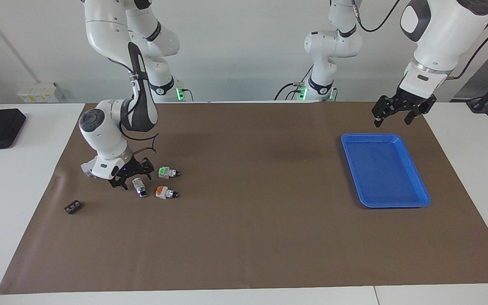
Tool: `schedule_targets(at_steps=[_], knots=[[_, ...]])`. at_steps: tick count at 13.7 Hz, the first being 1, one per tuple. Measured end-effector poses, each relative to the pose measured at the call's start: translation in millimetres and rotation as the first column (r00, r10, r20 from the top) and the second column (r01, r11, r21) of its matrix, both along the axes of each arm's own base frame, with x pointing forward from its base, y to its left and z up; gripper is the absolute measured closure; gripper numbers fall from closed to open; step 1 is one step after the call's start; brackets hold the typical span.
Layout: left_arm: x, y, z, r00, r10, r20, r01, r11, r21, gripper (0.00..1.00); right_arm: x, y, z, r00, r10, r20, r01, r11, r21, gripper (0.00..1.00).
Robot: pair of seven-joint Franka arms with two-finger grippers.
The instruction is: Turn and place switch with both arms
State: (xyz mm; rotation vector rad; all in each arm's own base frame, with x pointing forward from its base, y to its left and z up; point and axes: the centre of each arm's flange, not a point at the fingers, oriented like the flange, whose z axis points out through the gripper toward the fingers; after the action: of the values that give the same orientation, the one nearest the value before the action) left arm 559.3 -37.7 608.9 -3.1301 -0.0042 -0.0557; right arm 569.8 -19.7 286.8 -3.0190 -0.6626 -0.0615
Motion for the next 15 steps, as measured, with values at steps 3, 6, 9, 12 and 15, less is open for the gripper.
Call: schedule_targets(at_steps=[3, 6, 9, 12, 15], knots=[[0, 0, 0, 1.0, 0.0, 0.0, 0.0, 1.0, 0.0, 0.0, 0.1, 0, 0, 1.0, 0.0, 0.0, 0.0, 1.0, 0.0, 0.29], [0, 0, 0, 1.0, 0.0, 0.0, 0.0, 1.0, 0.0, 0.0, 1.0, 1, 1, 1.0, 0.023, 0.003, -0.023, 1.0, -0.002, 0.66], [0, 0, 0, 1.0, 0.0, 0.0, 0.0, 1.0, 0.0, 0.0, 8.4, 26, 11, 0.96, 0.278, 0.034, -0.278, 0.961, -0.01, 0.67], [0, 0, 0, 1.0, 0.0, 0.0, 0.0, 1.0, 0.0, 0.0, 22.8, 61, 40, 0.901, 0.428, 0.07, -0.428, 0.904, -0.024, 0.67], [0, 0, 0, 1.0, 0.0, 0.0, 0.0, 1.0, 0.0, 0.0, 29.5, 68, 80, 0.824, 0.555, 0.116, -0.557, 0.83, -0.017, 0.67]])
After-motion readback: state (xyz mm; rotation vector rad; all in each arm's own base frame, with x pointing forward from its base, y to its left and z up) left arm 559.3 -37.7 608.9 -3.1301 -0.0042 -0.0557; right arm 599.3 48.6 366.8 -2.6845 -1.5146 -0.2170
